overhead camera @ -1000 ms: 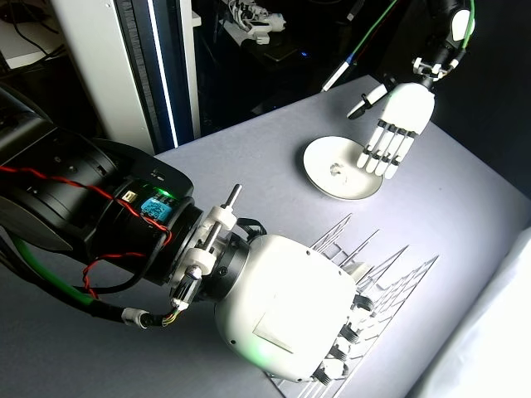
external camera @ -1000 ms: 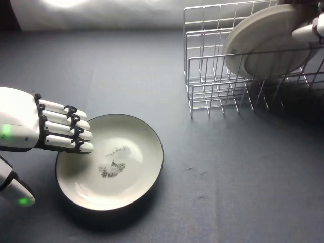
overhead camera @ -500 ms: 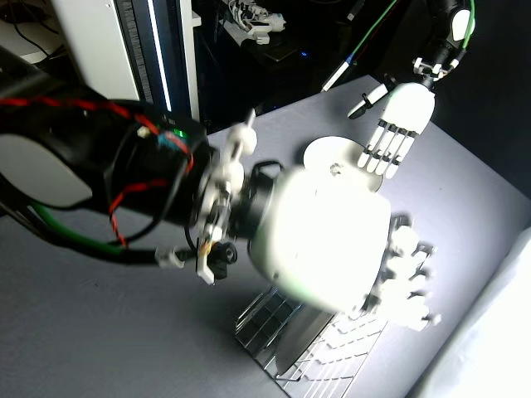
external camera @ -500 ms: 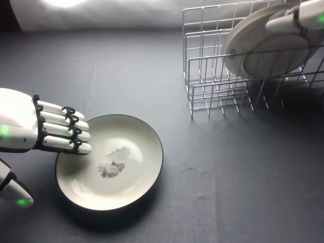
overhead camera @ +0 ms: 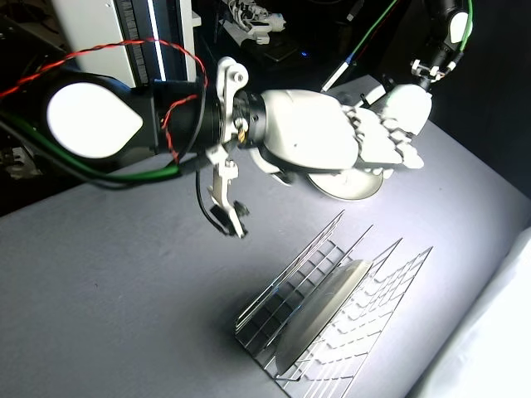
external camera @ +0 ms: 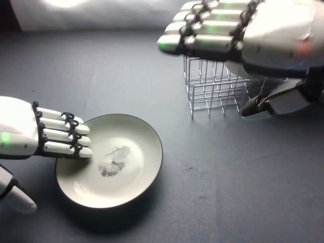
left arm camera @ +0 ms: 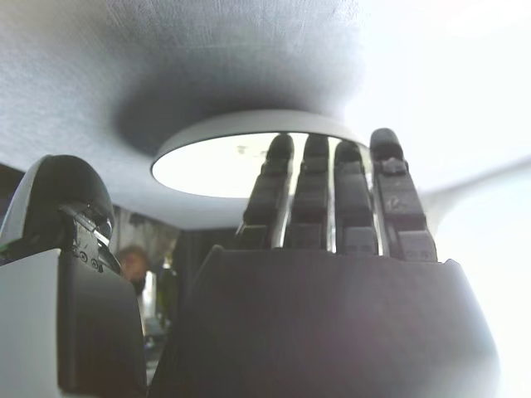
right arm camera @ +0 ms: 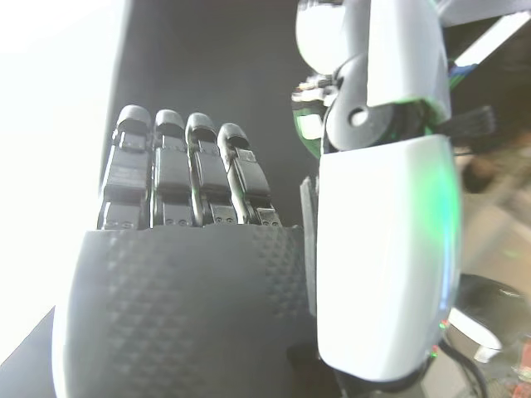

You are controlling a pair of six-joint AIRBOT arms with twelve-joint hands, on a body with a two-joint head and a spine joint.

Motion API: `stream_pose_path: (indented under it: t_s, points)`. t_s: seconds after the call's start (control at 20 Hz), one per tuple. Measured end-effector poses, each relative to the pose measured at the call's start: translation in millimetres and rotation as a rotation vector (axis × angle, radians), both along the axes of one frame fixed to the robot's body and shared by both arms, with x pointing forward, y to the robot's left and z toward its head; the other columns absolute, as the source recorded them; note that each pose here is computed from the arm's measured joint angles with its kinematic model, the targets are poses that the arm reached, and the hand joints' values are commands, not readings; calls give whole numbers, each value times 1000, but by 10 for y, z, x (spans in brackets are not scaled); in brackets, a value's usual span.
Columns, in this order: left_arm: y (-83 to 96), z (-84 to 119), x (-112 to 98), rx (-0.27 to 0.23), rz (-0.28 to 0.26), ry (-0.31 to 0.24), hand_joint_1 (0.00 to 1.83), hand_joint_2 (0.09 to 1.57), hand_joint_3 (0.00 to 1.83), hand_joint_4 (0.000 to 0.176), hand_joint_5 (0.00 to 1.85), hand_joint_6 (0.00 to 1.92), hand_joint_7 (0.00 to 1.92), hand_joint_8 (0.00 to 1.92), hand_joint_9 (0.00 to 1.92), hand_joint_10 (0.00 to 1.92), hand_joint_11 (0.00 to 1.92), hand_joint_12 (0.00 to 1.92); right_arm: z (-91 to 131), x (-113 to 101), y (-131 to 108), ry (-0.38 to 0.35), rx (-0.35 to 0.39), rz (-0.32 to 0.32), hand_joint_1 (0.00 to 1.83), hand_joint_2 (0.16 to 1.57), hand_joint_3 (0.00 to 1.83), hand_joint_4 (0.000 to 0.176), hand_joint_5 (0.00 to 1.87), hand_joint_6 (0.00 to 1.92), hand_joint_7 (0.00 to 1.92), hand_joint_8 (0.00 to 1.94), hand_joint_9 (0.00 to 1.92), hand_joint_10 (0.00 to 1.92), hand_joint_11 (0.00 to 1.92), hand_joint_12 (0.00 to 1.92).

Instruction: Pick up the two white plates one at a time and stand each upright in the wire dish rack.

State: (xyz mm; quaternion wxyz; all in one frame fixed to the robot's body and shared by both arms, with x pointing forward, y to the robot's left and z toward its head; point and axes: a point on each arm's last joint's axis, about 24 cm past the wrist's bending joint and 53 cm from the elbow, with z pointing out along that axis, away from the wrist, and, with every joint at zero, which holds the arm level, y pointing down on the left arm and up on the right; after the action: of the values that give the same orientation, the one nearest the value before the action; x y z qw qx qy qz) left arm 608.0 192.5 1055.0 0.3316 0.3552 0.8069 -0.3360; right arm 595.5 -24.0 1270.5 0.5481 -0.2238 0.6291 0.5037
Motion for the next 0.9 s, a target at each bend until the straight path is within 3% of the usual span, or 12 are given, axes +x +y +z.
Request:
stream_pose_path:
  t_s: [0.25, 0.4, 0.6, 0.9]
  points:
    - [68, -124, -42, 1, 35, 59, 0, 1086, 0, 0, 0, 0, 0, 0, 5, 2, 46, 24, -209, -172, 278, -38, -74, 78, 1316, 909, 13, 0, 0, 0, 0, 0, 0, 0, 0, 0]
    - [108, -198, -84, -7, 61, 102, 0, 1097, 4, 0, 0, 0, 0, 0, 0, 0, 20, 13, -380, -229, 411, -35, -118, 103, 1347, 906, 8, 0, 0, 0, 0, 0, 0, 0, 0, 0]
    - [140, -260, -128, -22, 87, 143, 0, 1095, 3, 0, 0, 0, 0, 0, 6, 1, 30, 19, -678, -311, 628, 12, -165, 134, 1208, 872, 0, 0, 0, 0, 0, 0, 0, 0, 0, 0]
    - [171, -339, -185, -46, 122, 201, 0, 1083, 0, 0, 2, 1, 0, 0, 9, 4, 28, 19, -996, -243, 907, 36, -209, 156, 1209, 883, 0, 0, 0, 0, 0, 0, 0, 0, 0, 0]
